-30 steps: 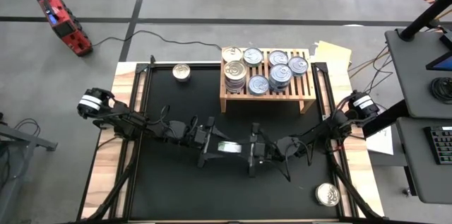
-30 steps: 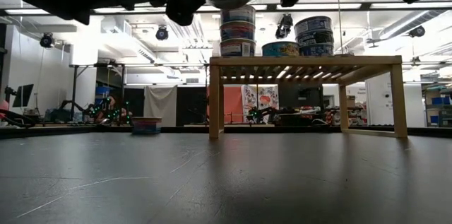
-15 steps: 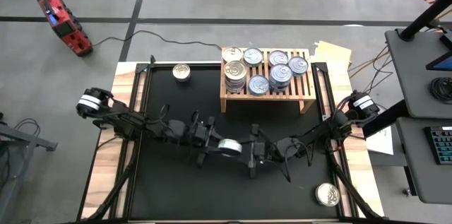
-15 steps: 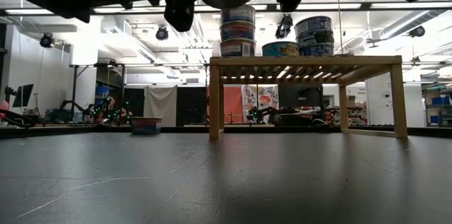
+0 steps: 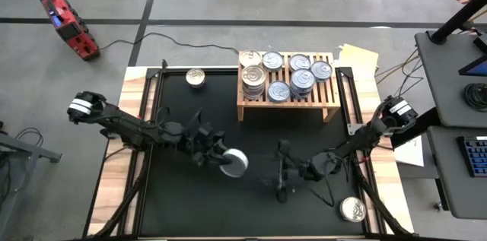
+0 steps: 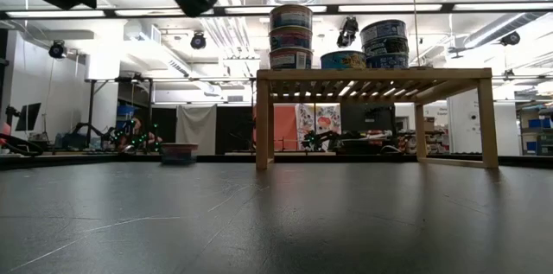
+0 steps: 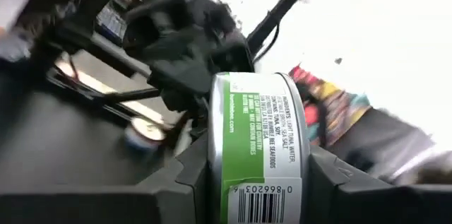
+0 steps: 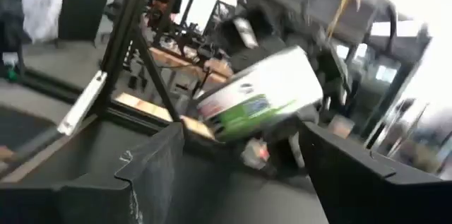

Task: Stack canned seafood by type on shelf
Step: Put the green tuna can on the shelf

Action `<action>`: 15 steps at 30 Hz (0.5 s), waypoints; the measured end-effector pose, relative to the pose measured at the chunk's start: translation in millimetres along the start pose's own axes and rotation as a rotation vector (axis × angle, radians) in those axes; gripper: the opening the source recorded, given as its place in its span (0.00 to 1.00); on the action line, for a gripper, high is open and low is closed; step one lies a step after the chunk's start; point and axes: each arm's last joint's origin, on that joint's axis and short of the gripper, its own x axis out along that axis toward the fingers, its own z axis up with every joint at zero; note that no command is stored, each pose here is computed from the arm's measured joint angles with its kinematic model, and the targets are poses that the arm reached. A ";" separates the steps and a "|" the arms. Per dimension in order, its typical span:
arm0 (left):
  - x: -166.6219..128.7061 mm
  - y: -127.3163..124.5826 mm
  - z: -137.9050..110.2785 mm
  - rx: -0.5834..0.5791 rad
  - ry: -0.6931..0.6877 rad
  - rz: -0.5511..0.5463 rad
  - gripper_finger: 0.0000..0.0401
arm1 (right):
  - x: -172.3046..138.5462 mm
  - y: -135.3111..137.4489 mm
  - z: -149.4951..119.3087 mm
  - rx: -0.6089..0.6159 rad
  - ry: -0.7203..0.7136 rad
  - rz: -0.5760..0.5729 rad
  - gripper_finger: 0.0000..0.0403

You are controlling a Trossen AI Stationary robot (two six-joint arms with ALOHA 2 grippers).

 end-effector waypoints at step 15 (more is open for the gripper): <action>-35.0 -2.7 1.2 -0.521 -0.055 0.009 0.29 | 20.1 37.5 21.5 -1.031 0.271 -0.002 0.76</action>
